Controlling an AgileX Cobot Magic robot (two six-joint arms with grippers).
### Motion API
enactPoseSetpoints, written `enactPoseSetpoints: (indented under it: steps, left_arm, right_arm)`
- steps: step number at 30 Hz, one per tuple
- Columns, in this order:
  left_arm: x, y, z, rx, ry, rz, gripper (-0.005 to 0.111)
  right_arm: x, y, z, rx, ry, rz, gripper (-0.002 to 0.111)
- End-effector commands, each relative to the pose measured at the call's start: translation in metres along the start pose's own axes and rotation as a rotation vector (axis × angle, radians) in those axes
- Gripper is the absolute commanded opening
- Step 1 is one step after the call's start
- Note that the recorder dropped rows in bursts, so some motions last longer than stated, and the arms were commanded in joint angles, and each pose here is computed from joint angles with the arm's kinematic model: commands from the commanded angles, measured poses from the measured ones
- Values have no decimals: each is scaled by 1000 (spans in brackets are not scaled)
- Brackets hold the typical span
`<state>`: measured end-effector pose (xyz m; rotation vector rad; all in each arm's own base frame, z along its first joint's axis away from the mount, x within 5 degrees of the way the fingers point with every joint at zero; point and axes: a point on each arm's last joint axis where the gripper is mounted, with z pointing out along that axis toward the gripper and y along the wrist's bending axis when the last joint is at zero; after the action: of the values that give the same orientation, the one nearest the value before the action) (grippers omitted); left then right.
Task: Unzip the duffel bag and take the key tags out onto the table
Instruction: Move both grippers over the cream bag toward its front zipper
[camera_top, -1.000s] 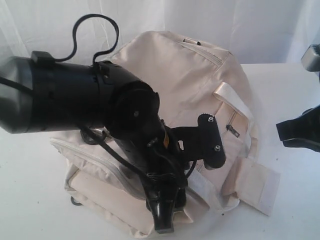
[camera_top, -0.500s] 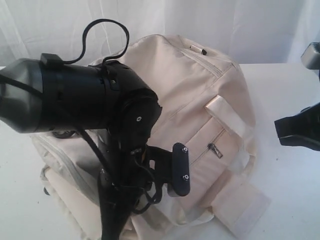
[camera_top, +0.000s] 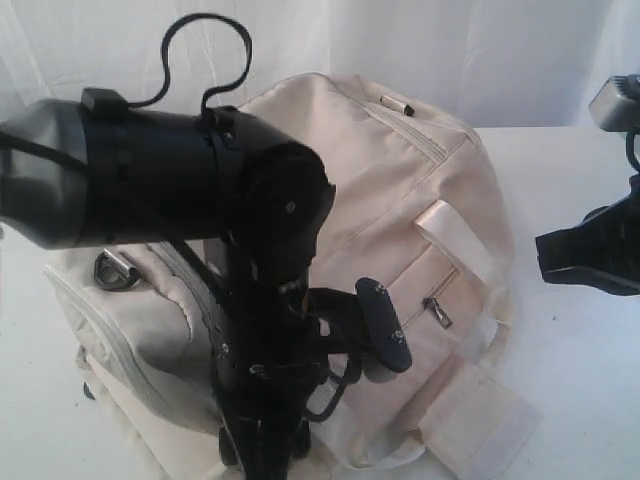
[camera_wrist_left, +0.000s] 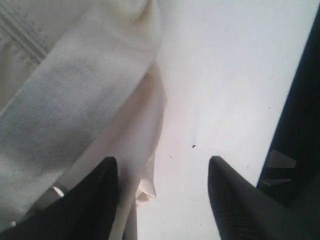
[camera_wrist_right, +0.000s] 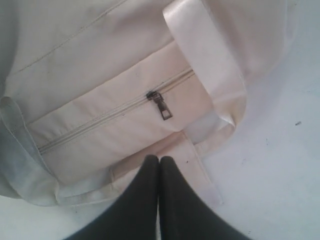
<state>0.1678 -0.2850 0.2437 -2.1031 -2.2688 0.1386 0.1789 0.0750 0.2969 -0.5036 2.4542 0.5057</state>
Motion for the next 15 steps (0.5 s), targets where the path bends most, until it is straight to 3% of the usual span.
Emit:
enactPoseSetpoints:
  steps: [1, 6, 7, 8, 10, 13, 15]
  left_arm:
    - [-6, -6, -33, 33, -2, -16, 61]
    - [-8, -1, -67, -98, -71, -3, 61]
    - [2, 3, -81, -197, -64, 17, 58]
    - [7, 5, -88, -232, -68, 9, 54]
    - [29, 14, -109, -290, -108, -43, 38]
    - [67, 18, -144, -264, -258, -173, 4]
    - [85, 16, -158, -258, -325, -217, 0]
  right_arm:
    - [-3, 0, -1, 4, -28, -18, 5]
    - [-4, 2, 0, -17, -38, -26, 25]
    - [-4, 8, 1, -54, -42, -61, 32]
    - [-3, 11, 2, -75, -42, -81, 34]
    - [3, 25, 9, -158, -39, -162, 36]
    - [13, 52, 19, -309, -82, -332, 40]
    - [16, 66, 25, -378, -87, -395, 52]
